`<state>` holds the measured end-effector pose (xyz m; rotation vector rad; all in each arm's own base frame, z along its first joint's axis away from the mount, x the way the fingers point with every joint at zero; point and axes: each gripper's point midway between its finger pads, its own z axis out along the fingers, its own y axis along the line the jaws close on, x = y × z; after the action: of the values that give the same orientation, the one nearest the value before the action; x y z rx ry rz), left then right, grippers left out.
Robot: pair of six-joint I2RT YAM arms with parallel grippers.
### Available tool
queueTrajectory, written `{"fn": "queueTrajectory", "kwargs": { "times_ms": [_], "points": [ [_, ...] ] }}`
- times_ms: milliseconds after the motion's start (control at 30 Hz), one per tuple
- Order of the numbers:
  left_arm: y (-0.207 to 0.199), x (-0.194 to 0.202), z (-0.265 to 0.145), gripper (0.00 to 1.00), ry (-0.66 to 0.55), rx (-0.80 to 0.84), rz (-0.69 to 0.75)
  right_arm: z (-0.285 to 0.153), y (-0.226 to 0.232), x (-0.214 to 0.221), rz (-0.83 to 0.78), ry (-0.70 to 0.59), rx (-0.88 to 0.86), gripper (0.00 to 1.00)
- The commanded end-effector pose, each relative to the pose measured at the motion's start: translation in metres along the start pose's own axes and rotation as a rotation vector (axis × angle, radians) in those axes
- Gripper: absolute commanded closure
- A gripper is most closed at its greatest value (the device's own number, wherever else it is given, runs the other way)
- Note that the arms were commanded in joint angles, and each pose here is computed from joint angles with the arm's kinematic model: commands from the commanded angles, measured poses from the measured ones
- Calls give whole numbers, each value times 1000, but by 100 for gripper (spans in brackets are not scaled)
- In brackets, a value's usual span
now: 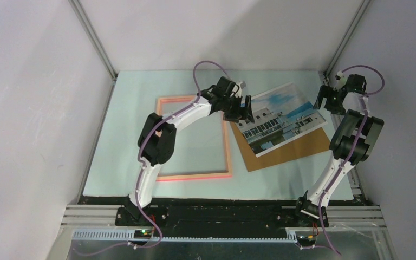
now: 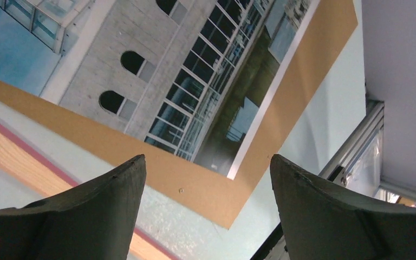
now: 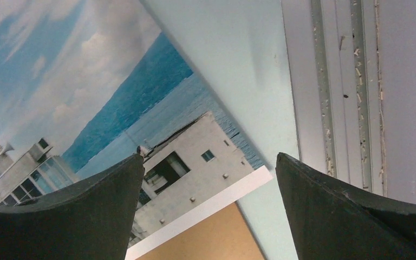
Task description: Put the photo into the frame
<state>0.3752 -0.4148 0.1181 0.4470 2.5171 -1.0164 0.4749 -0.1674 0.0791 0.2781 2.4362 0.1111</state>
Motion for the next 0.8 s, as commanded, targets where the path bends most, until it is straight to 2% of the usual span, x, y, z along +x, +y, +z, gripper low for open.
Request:
{"fn": "queueTrajectory", "kwargs": {
  "times_ms": [0, 767],
  "points": [
    [8, -14, 19, 12, -30, -24, -119, 7, -9, -8, -37, 13, 6, 5],
    [34, 30, 56, 12, 42, -135, -197, 42, -13, 2, -80, 128, -65, 6]
  ]
}}
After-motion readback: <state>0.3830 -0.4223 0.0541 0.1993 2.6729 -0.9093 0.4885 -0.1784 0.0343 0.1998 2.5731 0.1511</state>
